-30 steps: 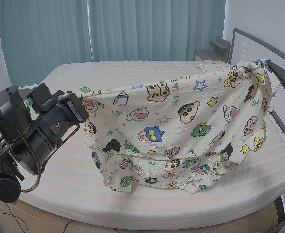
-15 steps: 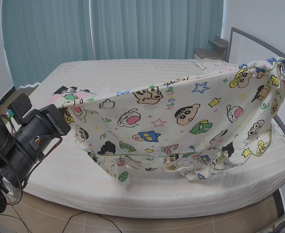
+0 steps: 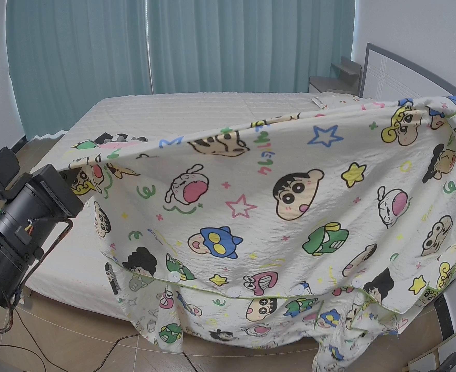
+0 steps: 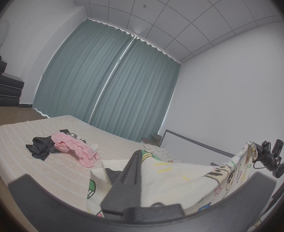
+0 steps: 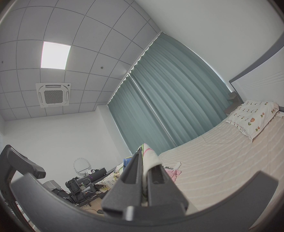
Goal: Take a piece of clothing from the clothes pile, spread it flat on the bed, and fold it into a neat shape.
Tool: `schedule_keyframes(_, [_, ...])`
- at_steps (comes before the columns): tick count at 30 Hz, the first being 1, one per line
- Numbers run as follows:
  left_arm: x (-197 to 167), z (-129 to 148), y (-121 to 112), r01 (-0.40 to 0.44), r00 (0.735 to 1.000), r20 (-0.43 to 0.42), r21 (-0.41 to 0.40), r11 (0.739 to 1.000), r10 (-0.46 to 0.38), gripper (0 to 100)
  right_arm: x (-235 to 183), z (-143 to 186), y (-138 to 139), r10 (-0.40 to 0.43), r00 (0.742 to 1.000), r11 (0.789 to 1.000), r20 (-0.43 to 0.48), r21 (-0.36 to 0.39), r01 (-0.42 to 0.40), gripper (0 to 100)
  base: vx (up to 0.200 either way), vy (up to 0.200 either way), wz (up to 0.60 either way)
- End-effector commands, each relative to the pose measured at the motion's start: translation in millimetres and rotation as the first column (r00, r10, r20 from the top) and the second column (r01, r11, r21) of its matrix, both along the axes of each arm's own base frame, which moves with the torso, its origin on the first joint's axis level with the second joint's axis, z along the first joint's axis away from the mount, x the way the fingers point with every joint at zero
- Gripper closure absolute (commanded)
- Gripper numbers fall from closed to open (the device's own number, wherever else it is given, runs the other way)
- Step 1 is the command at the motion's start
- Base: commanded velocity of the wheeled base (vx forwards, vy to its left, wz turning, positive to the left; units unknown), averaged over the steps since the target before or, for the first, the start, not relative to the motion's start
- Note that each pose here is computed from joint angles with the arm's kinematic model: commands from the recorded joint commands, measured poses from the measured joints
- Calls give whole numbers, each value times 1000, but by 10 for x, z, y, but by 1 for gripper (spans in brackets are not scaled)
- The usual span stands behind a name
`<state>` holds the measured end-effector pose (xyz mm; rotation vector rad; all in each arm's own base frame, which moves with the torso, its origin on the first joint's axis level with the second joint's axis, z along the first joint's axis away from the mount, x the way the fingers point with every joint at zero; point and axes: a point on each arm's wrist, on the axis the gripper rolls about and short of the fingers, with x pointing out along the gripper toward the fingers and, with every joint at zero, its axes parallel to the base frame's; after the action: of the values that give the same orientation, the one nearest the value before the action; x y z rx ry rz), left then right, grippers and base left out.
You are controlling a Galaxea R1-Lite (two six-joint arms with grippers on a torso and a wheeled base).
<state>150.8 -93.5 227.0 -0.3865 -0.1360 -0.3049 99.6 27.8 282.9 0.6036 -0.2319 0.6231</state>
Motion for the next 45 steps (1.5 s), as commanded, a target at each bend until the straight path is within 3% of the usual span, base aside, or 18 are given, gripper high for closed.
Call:
schedule_keyframes(1, [2, -91, 0, 0, 999, -40, 27, 1000, 2, 100, 91, -77, 15, -7, 999, 1000, -44, -13, 6, 100, 0, 0, 0])
schedule_keyframes(2, [27, -188, -18, 5, 996, -87, 57, 998, 0, 100, 161, -156, 11, -24, 996, 999, -83, -25, 22, 100, 0, 0, 0])
schedule_keyframes(9, [251, -474, -134, -3, 977, -212, 126, 992, 30, 100, 467, -489, -28, -95, 966, 994, -240, -75, 79, 100, 0, 0, 0])
schedule_keyframes(15, [532, -570, -199, -38, 964, -257, 133, 990, 72, 100, 711, -661, -65, -138, 933, 989, -333, -101, 110, 100, 0, 0, 0])
schedule_keyframes(22, [1035, -559, -320, -77, 961, -253, 123, 989, 107, 100, 1007, -749, -110, -168, 936, 985, -308, -96, 145, 100, 0, 0, 0])
schedule_keyframes(30, [1488, -679, -522, -84, 959, -259, 139, 987, 118, 100, 1330, -937, -149, -192, 925, 981, -327, -99, 168, 100, 200, 0, 0])
schedule_keyframes(40, [1817, -795, -577, -111, 954, -261, 144, 983, 146, 100, 1654, -1045, -185, -207, 940, 978, -272, -82, 191, 100, 200, 0, 0])
schedule_keyframes(45, [1996, -919, -604, -120, 950, -265, 177, 977, 165, 100, 1818, -1131, -180, -208, 934, 978, -290, -88, 190, 100, 200, 0, 0])
